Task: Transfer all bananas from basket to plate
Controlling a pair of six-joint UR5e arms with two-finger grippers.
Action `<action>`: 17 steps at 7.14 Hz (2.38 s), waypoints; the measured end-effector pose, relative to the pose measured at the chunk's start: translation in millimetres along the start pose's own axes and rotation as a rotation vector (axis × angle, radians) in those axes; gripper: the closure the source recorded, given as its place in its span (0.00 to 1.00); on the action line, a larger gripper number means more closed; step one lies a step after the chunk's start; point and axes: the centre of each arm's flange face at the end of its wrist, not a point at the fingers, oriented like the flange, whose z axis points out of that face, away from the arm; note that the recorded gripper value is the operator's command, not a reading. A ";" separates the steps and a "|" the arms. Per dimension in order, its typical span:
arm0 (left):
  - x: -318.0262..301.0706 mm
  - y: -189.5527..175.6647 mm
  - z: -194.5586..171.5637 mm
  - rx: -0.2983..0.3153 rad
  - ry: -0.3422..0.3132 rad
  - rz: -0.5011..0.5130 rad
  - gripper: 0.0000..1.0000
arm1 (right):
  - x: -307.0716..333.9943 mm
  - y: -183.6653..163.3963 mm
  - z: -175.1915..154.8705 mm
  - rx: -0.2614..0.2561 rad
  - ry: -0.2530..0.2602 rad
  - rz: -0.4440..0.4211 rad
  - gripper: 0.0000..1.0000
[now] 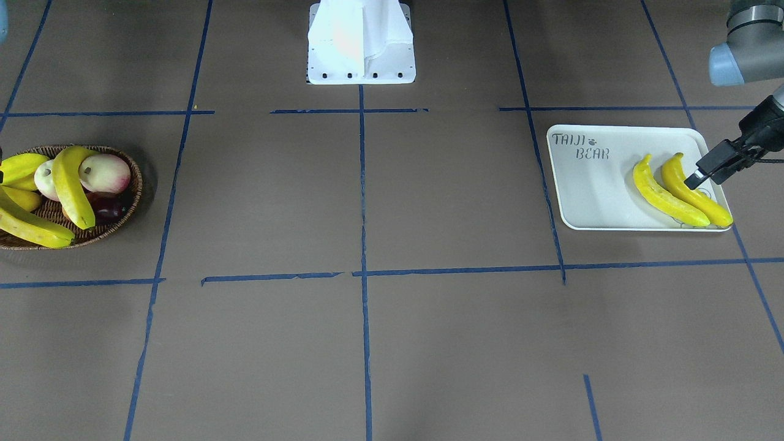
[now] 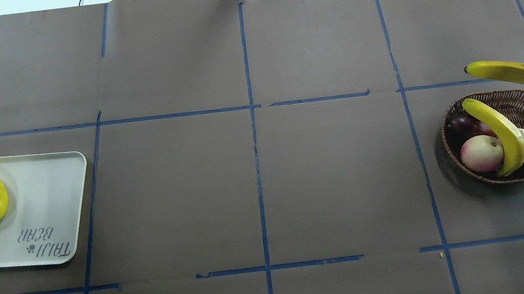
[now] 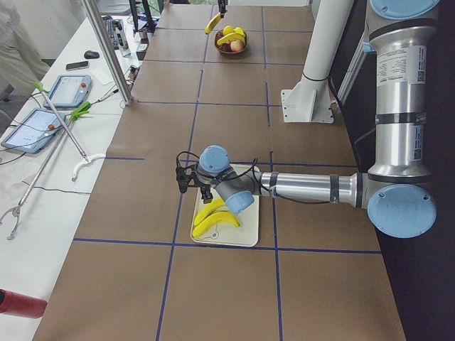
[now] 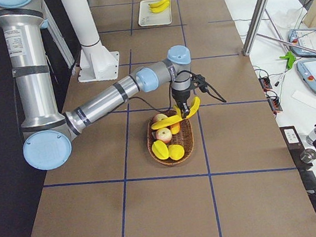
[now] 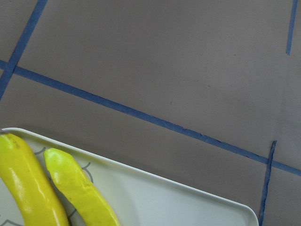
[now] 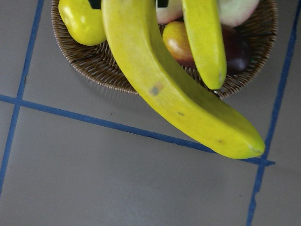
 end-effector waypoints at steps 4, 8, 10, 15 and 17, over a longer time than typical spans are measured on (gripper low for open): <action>56.4 10.9 10.7 -0.032 0.050 -0.071 0.00 | -144.9 -40.2 -26.4 0.025 -0.104 0.135 1.00; 193.3 19.0 41.4 -0.095 0.075 -0.154 0.00 | -286.1 -51.9 -12.3 0.047 -0.110 0.235 1.00; 303.2 37.3 50.6 -0.135 -0.024 -0.200 0.00 | -347.6 -43.9 1.7 0.092 -0.080 0.278 1.00; 524.1 112.3 82.8 -0.160 -0.134 -0.409 0.00 | -473.4 -13.1 -1.8 0.168 -0.020 0.361 1.00; 574.8 110.4 93.1 -0.163 -0.139 -0.476 0.00 | -513.6 4.2 -3.5 0.201 -0.002 0.348 1.00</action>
